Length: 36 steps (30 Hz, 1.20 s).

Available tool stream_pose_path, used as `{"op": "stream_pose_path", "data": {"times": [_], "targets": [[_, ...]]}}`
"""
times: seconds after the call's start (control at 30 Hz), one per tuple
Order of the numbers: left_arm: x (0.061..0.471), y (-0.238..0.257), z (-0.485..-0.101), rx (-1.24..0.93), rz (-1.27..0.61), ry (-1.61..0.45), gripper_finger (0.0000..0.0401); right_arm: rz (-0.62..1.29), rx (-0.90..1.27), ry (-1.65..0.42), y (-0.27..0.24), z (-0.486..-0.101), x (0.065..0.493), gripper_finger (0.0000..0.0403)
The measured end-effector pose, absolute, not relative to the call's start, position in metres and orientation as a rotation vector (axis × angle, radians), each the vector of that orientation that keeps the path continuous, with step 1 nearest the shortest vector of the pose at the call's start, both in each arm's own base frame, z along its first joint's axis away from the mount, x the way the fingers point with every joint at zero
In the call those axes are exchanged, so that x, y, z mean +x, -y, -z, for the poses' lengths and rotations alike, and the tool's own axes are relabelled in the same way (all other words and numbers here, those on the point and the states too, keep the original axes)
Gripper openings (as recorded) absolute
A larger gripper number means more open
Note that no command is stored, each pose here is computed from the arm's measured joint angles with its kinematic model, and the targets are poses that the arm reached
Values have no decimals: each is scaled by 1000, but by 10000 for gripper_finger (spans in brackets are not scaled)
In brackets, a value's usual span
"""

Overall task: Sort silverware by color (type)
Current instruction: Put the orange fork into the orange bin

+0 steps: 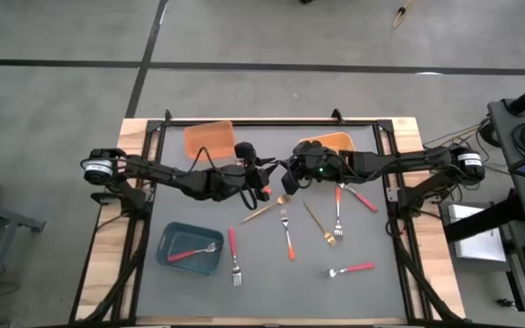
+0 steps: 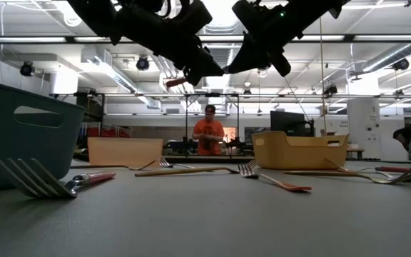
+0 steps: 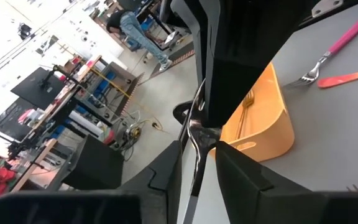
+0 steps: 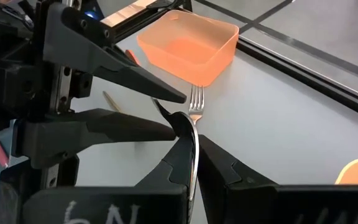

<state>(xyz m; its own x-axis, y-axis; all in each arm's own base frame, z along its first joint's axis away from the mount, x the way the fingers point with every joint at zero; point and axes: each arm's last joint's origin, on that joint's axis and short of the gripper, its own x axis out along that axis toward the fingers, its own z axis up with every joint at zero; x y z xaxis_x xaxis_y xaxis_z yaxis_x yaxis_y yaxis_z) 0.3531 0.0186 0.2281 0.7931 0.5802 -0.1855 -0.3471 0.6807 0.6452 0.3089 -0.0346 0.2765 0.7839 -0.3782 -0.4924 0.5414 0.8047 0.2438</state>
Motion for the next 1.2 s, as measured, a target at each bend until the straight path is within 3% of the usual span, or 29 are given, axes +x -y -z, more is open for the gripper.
{"op": "stream_pose_path", "data": {"times": [0.87, 1.07, 1.2], "targets": [[352, -19, -224, 619, -538, -428, 75, 501, 388, -440, 34, -277, 309, 8], [352, -19, -223, 611, -528, -433, 11, 502, 387, -438, 34, -277, 309, 8], [352, -19, -223, 598, -528, -434, 4, 503, 383, -435, 34, -277, 309, 8]]}}
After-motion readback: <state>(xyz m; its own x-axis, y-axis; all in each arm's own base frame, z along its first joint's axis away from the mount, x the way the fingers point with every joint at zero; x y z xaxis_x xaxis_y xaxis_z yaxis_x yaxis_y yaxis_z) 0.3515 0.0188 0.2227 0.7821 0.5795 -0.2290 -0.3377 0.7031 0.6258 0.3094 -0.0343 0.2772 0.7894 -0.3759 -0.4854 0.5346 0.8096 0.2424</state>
